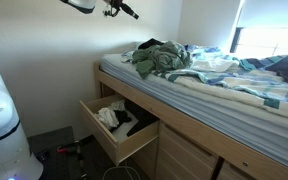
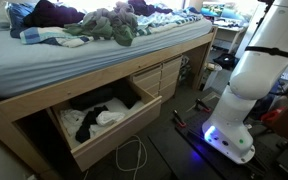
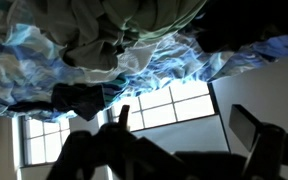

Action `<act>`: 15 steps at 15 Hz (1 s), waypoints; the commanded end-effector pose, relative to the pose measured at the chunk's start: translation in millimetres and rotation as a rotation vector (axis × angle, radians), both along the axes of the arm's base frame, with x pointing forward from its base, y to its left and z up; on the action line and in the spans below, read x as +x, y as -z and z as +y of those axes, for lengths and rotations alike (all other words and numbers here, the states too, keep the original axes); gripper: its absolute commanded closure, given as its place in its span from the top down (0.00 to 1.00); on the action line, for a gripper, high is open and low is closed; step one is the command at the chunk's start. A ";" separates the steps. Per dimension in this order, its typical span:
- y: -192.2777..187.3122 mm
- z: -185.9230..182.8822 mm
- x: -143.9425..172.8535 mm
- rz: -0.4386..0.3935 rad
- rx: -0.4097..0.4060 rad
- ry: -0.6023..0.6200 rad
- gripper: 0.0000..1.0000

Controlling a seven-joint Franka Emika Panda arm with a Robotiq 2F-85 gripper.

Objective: Move the green t-shirt from the top right drawer to the bed

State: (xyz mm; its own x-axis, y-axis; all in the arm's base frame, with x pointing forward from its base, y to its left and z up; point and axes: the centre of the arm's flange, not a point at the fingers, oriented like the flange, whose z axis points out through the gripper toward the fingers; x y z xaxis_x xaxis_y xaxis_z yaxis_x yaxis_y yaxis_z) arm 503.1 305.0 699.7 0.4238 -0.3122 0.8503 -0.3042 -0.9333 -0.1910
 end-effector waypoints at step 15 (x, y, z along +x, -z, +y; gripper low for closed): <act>-6.9 31.4 -67.9 0.442 0.101 -0.466 1.00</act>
State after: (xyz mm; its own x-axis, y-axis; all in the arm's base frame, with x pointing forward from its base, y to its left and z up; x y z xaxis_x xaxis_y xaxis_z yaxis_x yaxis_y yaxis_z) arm 442.6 356.6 709.1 0.8137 -0.1181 0.5692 0.0427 -0.9644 -0.2611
